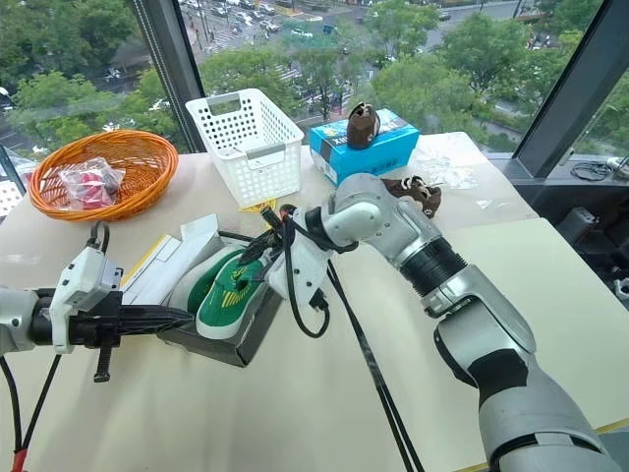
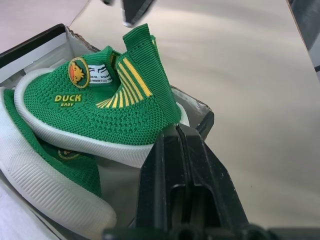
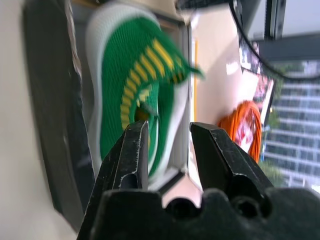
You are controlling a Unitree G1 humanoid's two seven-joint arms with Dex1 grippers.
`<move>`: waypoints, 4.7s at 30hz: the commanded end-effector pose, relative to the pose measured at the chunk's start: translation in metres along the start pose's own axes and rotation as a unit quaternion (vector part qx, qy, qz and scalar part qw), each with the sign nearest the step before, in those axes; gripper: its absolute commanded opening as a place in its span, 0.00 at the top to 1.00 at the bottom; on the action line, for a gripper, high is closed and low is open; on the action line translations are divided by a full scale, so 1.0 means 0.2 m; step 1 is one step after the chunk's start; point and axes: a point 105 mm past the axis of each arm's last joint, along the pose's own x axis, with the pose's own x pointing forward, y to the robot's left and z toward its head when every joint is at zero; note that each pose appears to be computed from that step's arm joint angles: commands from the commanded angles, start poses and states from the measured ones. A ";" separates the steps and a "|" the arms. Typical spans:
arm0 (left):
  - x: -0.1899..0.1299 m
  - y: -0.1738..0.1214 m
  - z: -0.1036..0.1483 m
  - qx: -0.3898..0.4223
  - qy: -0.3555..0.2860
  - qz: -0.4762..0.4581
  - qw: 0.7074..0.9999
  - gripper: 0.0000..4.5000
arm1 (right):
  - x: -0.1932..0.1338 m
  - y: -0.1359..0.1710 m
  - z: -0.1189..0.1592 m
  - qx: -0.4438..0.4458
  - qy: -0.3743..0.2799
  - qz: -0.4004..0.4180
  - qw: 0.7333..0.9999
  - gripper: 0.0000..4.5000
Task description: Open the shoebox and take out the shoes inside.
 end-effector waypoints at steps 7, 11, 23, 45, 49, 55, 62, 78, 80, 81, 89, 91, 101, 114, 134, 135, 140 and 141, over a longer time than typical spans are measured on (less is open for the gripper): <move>-0.01 -0.01 0.01 0.014 -0.001 0.003 1.000 1.00 | 0.12 -0.06 0.13 -0.052 -0.057 0.020 0.997 0.61; -0.01 -0.02 0.01 0.013 -0.001 0.004 1.000 1.00 | 0.16 -0.05 0.10 -0.063 -0.055 0.033 0.996 0.61; -0.01 -0.03 0.00 0.011 -0.001 0.013 1.000 1.00 | 0.27 0.02 0.06 -0.052 -0.066 0.056 0.995 0.97; 0.03 0.01 0.03 0.022 -0.006 -0.002 1.000 1.00 | -0.30 -0.51 -0.12 -0.027 0.114 -0.186 0.976 0.99; 0.03 0.01 0.03 0.023 -0.006 -0.006 1.000 1.00 | -0.36 -0.44 -0.17 0.032 0.130 -0.204 0.970 0.99; 0.03 0.02 0.03 0.023 -0.004 -0.008 1.000 1.00 | -0.51 -0.23 -0.30 0.082 0.222 -0.175 0.956 0.99; 0.03 0.02 0.03 0.024 -0.004 -0.010 1.000 1.00 | -0.62 0.21 -0.31 0.119 0.311 -0.028 0.942 0.99; 0.03 0.03 0.04 0.022 -0.012 0.006 1.000 1.00 | -0.43 0.87 -0.34 0.256 0.364 0.092 0.890 0.63; 0.01 0.03 0.04 0.020 -0.013 0.015 1.000 1.00 | -0.45 0.81 -0.34 0.265 0.367 0.066 0.889 0.49; 0.01 0.03 0.04 0.017 -0.014 0.021 1.000 1.00 | -0.47 0.79 -0.33 0.276 0.365 0.057 0.887 0.43; -0.09 0.08 0.04 0.006 -0.020 0.088 0.996 1.00 | -0.61 0.51 -0.19 0.349 0.287 0.013 0.892 0.43; -0.12 0.10 0.03 0.002 -0.021 0.107 0.994 1.00 | -0.64 0.44 -0.16 0.357 0.257 0.015 0.898 0.43; -0.16 0.11 -0.01 -0.028 -0.030 0.150 0.988 1.00 | -0.30 0.07 -0.37 0.284 0.164 -0.021 0.944 0.43; -0.25 0.04 -0.06 -0.061 -0.020 0.194 0.979 1.00 | 0.19 -0.09 -0.41 0.076 0.165 0.025 0.983 0.43; -0.25 -0.05 -0.05 -0.068 -0.020 0.216 0.974 1.00 | 0.55 -0.03 -0.30 0.007 0.149 0.090 0.985 0.43; -0.25 -0.05 -0.05 -0.068 -0.020 0.216 0.974 1.00 | 0.55 0.01 -0.30 0.011 0.153 0.098 0.983 0.43; -0.25 -0.05 -0.04 -0.066 -0.021 0.215 0.974 1.00 | 0.57 0.20 -0.31 0.065 0.144 0.134 0.978 0.43; -0.24 -0.05 -0.04 -0.066 -0.022 0.214 0.974 1.00 | 0.56 0.23 -0.31 0.073 0.141 0.138 0.978 0.43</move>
